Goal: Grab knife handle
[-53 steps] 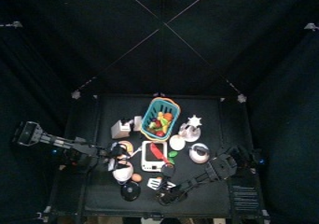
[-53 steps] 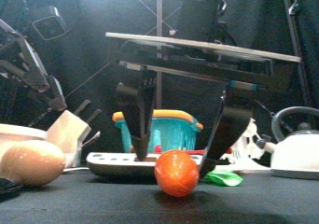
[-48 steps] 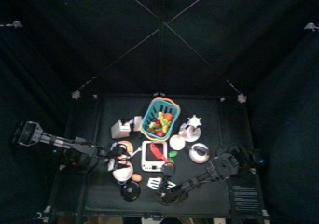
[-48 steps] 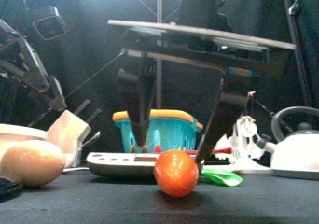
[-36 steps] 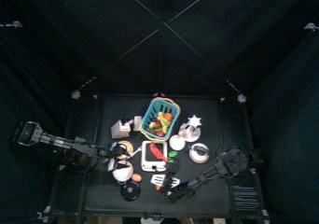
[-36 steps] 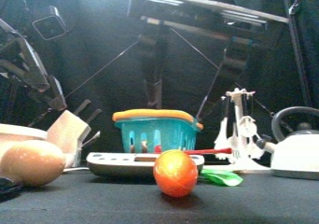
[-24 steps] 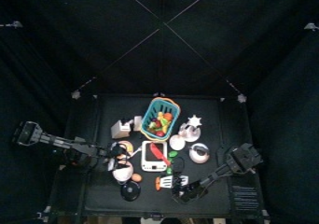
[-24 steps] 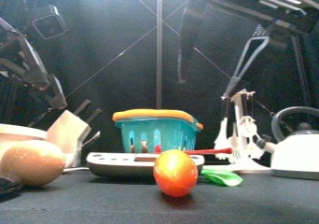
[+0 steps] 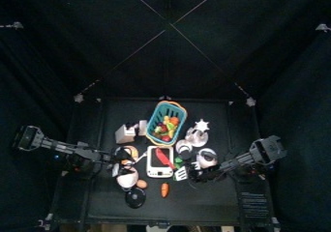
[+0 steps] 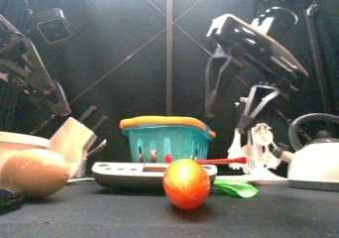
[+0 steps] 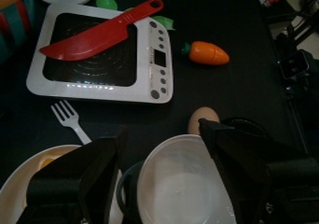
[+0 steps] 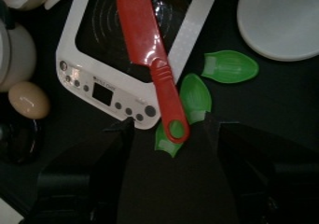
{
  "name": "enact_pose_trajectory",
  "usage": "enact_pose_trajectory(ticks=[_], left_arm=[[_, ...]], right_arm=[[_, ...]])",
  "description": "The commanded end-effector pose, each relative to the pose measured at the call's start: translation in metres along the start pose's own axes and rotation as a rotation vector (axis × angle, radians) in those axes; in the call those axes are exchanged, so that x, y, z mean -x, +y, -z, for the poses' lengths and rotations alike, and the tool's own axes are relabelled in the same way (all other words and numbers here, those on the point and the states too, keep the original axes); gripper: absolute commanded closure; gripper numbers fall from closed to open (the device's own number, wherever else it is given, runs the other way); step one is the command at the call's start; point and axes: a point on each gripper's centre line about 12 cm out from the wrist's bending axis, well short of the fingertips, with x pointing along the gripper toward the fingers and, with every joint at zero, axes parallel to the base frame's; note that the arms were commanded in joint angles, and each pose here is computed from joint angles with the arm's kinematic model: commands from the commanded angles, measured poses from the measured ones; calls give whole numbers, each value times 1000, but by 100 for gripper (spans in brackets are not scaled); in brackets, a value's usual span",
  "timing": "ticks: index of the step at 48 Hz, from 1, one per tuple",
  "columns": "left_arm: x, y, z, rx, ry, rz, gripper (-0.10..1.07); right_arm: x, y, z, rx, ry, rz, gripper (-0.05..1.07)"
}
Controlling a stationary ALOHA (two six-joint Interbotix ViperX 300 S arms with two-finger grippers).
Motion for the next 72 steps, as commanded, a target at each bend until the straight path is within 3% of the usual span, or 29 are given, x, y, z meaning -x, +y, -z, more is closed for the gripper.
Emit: enact_pose_trajectory(ticks=[1, 10, 20, 35, 59, 72], left_arm=[[0, -4, -12, -6, -39, 14, 2], [0, -5, -14, -15, -57, 17, 2], [2, -5, -18, -14, -87, 24, 2], [2, -5, -19, -17, -104, 26, 2], [2, 0, -15, 1, -94, 8, 2], [2, 0, -15, 0, -94, 10, 2]], right_arm=[[10, -10, -10, -6, 18, -112, 9], [4, -30, -15, 25, 59, -240, 9], [-9, -34, -19, 79, 80, -308, 9], [-35, -38, -18, 96, 112, -287, 9], [-56, -26, -10, 105, 144, -274, 10], [-60, -28, -5, 96, 158, -260, 19]])
